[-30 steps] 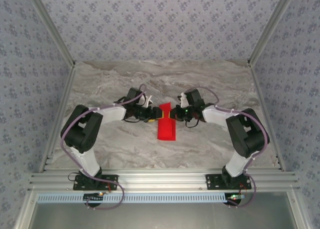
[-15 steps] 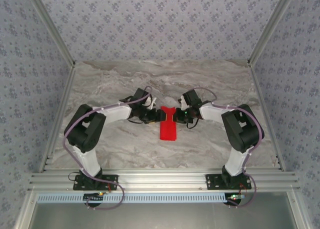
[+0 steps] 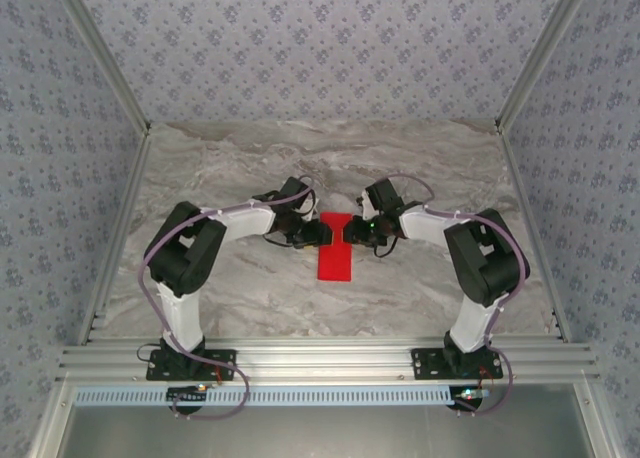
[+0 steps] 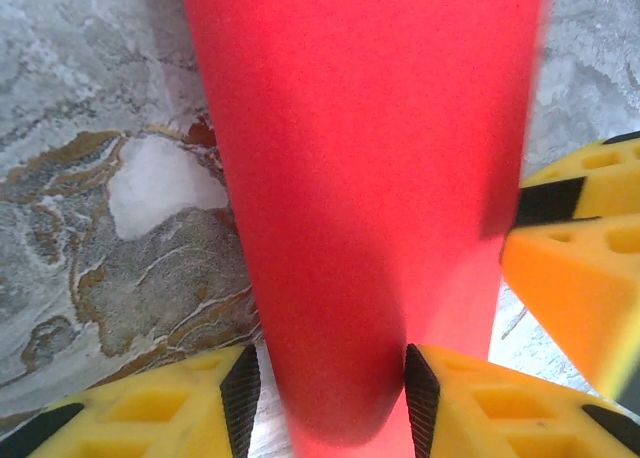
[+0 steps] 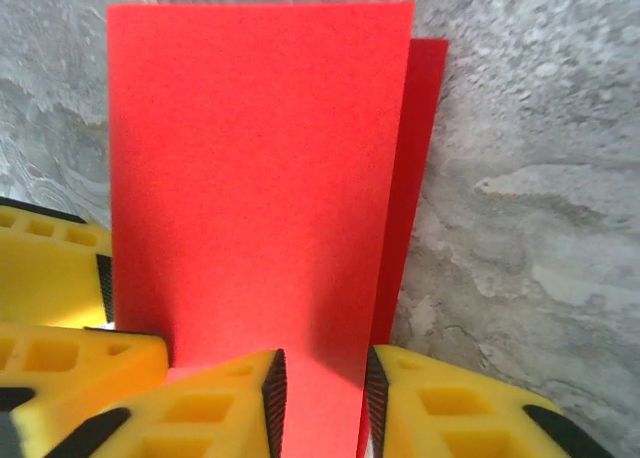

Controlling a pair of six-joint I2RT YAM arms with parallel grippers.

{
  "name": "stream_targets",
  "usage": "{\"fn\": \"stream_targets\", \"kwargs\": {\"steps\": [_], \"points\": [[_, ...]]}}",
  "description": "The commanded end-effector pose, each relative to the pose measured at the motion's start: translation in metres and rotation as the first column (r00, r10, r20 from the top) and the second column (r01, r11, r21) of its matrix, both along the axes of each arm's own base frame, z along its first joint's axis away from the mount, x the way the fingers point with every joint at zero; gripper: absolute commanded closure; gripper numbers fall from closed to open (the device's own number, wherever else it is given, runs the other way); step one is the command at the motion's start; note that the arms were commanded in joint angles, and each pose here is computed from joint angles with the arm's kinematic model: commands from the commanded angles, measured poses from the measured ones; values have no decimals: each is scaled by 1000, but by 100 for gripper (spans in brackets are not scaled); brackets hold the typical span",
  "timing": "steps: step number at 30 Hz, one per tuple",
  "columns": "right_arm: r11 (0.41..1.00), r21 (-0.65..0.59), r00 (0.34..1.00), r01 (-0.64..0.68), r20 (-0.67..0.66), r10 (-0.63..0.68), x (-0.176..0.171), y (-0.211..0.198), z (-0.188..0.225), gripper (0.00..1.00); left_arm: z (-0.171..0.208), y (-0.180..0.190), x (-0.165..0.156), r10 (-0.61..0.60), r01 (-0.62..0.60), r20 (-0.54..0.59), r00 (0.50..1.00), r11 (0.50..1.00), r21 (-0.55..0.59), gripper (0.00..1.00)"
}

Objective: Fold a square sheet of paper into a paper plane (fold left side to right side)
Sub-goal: Hold the square sheet of paper at the center of the table.

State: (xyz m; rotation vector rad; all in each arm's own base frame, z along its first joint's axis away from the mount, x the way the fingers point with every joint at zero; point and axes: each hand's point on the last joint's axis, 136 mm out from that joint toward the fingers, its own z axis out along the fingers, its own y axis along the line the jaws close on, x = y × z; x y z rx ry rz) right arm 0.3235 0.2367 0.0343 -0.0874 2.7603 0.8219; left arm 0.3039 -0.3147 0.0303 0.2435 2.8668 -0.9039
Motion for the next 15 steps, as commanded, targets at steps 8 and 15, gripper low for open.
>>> {"fn": "stream_targets", "kwargs": {"steps": [8,15], "points": [[980,-144,978,134,179,-108,2,-55,42,52,-16,2,-2,-13,15,-19,1000,995,100,53],[973,-148,968,180,204,-148,-4,-75,51,48,-20,3,-3,-20,23,-24,1000,992,122,53]]}}
